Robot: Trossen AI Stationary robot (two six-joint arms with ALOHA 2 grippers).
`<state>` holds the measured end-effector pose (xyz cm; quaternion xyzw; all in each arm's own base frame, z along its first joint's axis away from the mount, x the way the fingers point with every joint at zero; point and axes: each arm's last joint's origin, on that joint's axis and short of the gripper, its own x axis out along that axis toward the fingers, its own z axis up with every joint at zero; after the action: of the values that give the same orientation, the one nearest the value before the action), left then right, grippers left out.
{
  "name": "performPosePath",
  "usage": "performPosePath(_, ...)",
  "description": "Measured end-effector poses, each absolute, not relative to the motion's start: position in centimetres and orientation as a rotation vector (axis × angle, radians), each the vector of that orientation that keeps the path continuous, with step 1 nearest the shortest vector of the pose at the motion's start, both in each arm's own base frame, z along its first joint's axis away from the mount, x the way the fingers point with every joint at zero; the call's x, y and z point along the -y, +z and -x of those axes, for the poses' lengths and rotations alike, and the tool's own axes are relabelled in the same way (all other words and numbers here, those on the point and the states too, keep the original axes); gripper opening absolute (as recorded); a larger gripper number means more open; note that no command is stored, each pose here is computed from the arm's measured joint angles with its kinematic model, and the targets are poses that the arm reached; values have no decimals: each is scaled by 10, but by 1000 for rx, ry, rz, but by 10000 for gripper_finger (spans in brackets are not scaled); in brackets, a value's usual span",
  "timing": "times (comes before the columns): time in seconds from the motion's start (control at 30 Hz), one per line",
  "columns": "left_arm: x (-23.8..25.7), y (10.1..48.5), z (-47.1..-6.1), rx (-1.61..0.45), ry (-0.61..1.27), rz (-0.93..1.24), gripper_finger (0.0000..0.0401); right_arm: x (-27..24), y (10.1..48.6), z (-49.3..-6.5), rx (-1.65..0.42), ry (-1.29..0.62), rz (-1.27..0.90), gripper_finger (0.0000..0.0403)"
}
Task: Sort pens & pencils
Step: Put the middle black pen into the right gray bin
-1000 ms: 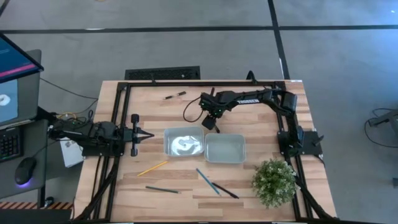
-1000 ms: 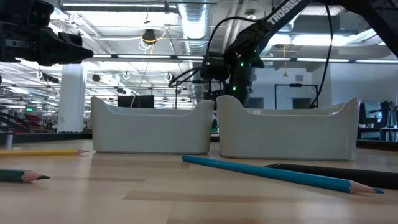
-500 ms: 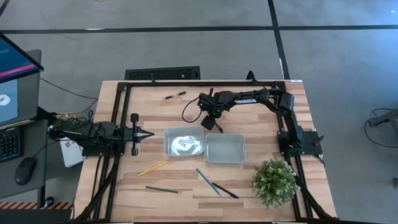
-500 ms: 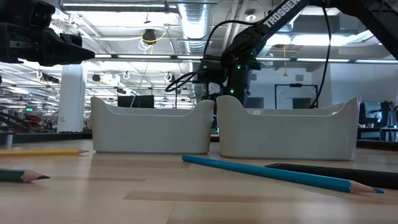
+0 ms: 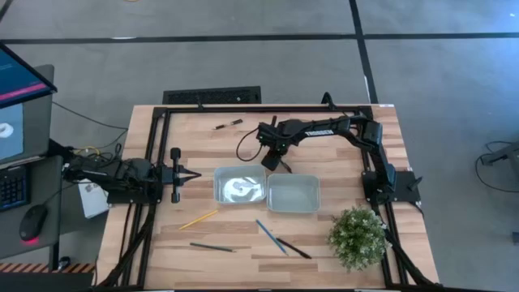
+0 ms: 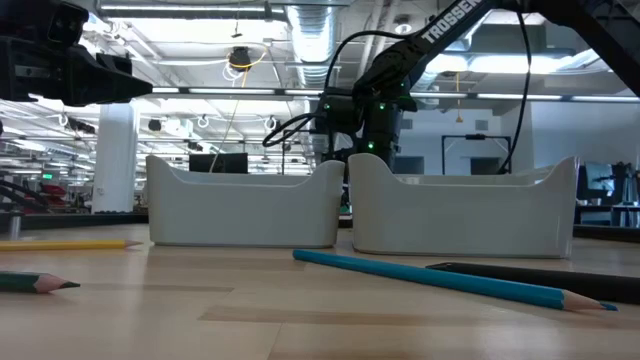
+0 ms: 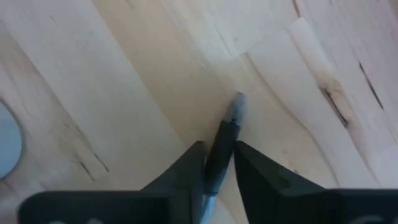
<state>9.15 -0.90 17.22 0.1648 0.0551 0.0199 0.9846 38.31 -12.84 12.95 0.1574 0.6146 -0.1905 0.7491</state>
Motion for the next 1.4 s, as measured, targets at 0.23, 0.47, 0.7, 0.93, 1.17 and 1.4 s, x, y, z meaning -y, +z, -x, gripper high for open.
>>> performPosePath(0.23, 9, 172, -91, -111, 40, -331, 0, 128, 129, -383, -1345, -419, -342, 64)
performPosePath(0.47, 9, 172, -91, -111, 40, -331, 0, 128, 129, -383, -1346, -421, -341, 63)
performPosePath(0.7, 9, 172, -91, -111, 40, -331, 0, 128, 131, -382, -1342, -420, -339, 63)
performPosePath(0.93, 9, 172, -91, -111, 40, -331, 0, 130, 140, -384, -1393, -439, -290, 63)
performPosePath(1.17, 9, 172, -91, -111, 40, -331, 0, 136, 164, -386, -1444, -511, -194, 63)
performPosePath(1.4, 9, 172, -91, -111, 40, -331, 0, 136, 192, -390, -1466, -496, -183, 63)
